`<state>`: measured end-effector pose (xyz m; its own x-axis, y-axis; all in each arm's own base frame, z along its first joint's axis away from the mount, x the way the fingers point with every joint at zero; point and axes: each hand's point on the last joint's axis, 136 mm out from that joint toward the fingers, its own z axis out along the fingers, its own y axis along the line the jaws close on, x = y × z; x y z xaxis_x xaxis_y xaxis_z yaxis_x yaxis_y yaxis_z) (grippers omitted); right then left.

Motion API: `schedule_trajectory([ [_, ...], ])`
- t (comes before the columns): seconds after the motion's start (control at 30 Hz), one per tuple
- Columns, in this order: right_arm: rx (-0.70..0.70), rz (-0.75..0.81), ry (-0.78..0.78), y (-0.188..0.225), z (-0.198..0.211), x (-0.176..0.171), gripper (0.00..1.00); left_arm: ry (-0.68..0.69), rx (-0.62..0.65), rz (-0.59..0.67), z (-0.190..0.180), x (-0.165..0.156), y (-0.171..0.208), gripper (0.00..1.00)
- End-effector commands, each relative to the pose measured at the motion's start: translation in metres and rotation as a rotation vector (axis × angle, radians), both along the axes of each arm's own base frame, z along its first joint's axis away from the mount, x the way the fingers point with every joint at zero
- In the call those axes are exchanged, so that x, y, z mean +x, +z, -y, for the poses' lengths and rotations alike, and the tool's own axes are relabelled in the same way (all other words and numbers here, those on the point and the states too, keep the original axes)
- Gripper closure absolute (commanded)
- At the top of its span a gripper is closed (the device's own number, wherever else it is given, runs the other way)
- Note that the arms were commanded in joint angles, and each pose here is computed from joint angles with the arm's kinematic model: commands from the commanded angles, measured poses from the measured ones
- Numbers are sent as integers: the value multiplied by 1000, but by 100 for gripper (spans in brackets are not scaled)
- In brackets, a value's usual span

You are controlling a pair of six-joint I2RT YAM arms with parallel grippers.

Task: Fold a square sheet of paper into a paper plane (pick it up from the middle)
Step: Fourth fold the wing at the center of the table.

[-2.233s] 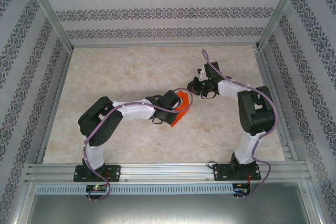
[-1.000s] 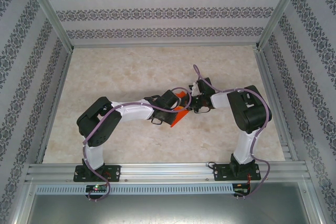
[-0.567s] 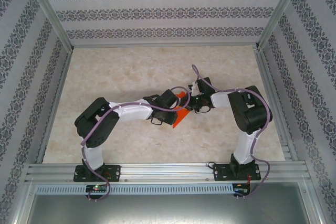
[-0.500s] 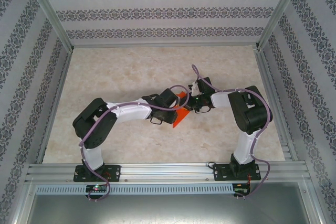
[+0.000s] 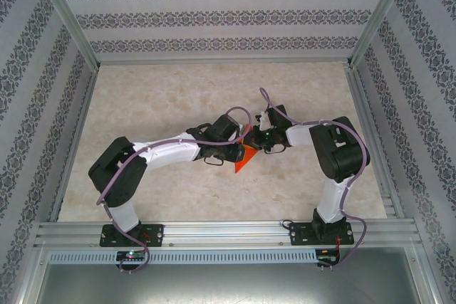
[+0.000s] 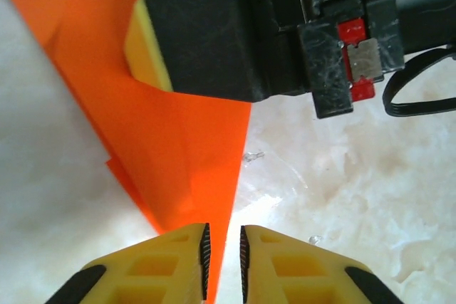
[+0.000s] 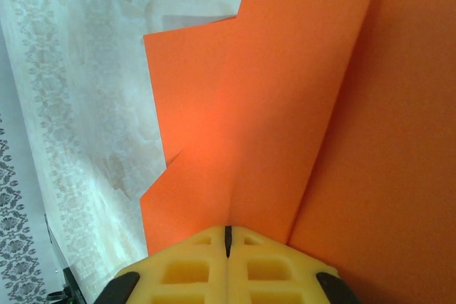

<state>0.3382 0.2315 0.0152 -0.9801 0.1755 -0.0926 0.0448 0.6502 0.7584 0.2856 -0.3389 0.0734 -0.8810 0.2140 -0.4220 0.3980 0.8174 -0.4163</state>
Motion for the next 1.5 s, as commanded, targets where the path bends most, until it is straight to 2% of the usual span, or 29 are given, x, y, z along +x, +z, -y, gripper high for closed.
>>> schedule_trajectory([
  [0.0,-159,-114,-39,-46,24,-26,100,0,-27,-57,4,-3,-18,84],
  [0.2,-161,-117,-41,-47,26,-28,100,-2,-21,-114,0,-11,-43,87],
  [0.63,-172,-121,-47,-50,30,-27,100,-11,-55,-156,-2,-24,-52,87],
  [0.9,-179,-123,-52,-50,34,-28,100,-4,18,-153,-16,-27,-63,88],
  [1.07,-180,-126,-53,-52,34,-28,100,-10,-6,-160,-13,-30,-63,88],
  [1.47,-180,-113,-68,-47,37,-23,100,-17,52,-181,-27,-40,-77,88],
])
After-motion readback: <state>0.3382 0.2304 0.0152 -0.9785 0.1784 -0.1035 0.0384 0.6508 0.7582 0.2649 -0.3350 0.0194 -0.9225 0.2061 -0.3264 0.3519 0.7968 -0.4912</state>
